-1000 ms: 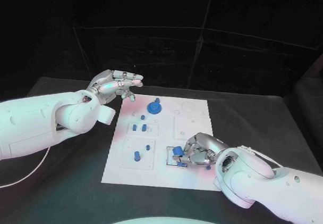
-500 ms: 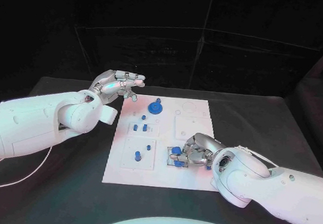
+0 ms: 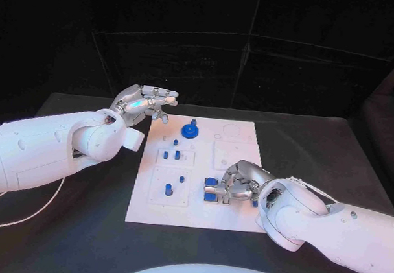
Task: Assemble the parts on the task board
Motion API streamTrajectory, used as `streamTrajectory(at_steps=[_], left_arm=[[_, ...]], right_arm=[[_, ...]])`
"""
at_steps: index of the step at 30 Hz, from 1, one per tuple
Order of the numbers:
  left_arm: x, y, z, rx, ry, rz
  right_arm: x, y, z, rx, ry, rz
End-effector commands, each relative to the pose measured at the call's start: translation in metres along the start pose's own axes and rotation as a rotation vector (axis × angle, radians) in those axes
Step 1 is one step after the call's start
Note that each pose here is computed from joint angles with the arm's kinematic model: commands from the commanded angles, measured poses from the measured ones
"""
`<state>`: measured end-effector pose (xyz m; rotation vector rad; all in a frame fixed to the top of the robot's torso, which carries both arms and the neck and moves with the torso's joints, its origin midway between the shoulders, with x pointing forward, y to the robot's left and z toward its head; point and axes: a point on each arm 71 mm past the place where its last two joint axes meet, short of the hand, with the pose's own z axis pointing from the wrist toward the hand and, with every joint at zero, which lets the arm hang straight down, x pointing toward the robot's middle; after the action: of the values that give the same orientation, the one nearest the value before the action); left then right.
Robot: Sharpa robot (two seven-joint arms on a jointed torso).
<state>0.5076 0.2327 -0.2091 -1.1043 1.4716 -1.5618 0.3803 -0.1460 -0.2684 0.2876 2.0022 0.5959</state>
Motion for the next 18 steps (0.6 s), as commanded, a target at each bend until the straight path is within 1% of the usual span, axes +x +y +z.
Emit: streamTrajectory(at_steps=[1, 6, 12, 18], left_arm=[[0.0014, -0.0006, 0.0003, 0.002, 0.016, -0.007], [0.0009, -0.0006, 0.0001, 0.001, 0.015, -0.007], [0.0004, -0.0005, -0.0002, 0.001, 0.014, -0.006], [0.0001, -0.0005, -0.0004, 0.001, 0.014, -0.006]], right_arm=[[-0.0021, 0.0013, -0.0002, -0.012, -0.018, 0.020], [-0.0022, 0.0017, -0.0017, -0.028, -0.011, 0.017], [-0.0018, 0.0029, -0.0050, -0.059, 0.010, 0.005], [-0.0018, 0.0014, -0.0052, -0.063, 0.021, -0.004]])
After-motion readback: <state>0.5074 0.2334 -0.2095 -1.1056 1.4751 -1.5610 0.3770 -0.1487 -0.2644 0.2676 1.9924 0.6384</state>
